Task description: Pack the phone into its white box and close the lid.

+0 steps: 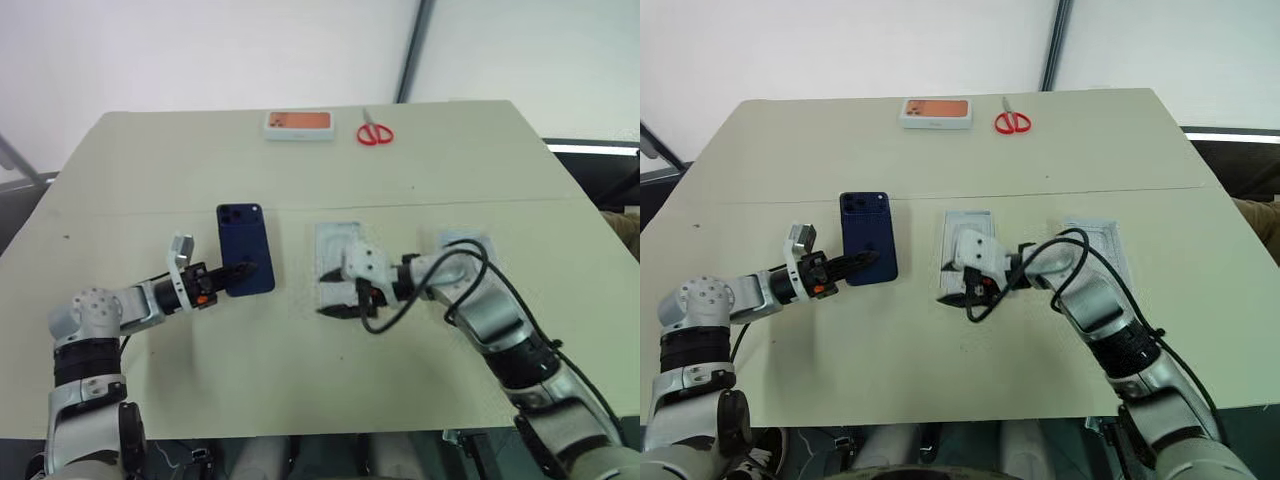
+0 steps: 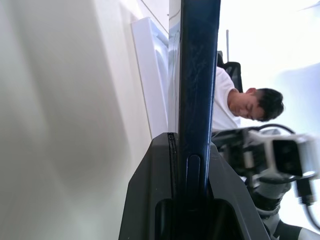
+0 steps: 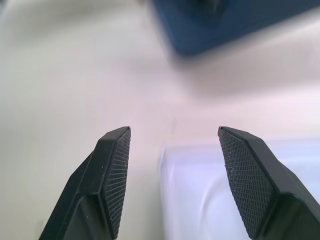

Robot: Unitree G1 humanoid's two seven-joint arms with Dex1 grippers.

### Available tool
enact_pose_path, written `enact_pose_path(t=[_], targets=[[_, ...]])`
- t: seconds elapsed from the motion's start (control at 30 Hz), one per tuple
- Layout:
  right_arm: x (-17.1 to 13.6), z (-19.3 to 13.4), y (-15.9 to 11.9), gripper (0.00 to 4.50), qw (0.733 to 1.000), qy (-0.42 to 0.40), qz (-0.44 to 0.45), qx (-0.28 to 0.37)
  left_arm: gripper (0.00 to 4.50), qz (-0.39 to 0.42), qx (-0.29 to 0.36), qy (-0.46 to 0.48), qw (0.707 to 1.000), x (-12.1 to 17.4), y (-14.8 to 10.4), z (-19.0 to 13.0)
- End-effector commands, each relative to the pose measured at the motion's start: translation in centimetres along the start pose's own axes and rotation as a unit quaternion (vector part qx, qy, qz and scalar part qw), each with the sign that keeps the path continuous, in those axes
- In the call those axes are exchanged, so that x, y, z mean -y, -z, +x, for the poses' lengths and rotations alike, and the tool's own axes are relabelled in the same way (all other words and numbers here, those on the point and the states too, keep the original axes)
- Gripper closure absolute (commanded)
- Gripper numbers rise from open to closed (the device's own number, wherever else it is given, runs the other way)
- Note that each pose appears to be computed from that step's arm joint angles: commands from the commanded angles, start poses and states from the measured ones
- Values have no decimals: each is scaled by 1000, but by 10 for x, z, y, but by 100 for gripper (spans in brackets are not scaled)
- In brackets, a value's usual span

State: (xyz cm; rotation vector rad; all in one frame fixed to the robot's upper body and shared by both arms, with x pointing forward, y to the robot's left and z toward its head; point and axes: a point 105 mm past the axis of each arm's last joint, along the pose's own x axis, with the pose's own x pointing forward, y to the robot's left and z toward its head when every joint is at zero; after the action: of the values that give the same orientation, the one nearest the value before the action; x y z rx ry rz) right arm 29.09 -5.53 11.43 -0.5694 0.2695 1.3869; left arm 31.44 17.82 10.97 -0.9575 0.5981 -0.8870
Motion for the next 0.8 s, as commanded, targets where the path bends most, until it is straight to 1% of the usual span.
enact_pose_path(t=[0.03, 0.1, 0.4, 0.5, 0.57, 0.7, 0.8], targets=[[5, -4, 4, 161, 998, 14, -60, -30, 450, 27, 9, 36, 999, 20, -8, 5], [7, -4, 10, 161, 998, 20, -56, -37, 450, 26, 5, 40, 999, 21, -6, 7], [13, -6, 21, 161, 997, 28, -39, -57, 450, 30, 1, 39, 999, 23, -3, 10], [13, -7, 24, 244, 997, 25, -36, -61, 450, 37, -1, 34, 999, 23, -2, 11], [10, -6, 25, 339, 997, 15, -35, -62, 450, 37, -2, 35, 999, 24, -1, 12], [8, -2, 22, 339, 998, 17, -27, -53, 450, 39, 0, 33, 999, 26, -2, 12], [-3, 5, 18, 339, 999, 1, -16, -38, 450, 41, 0, 37, 998, 28, -1, 12]])
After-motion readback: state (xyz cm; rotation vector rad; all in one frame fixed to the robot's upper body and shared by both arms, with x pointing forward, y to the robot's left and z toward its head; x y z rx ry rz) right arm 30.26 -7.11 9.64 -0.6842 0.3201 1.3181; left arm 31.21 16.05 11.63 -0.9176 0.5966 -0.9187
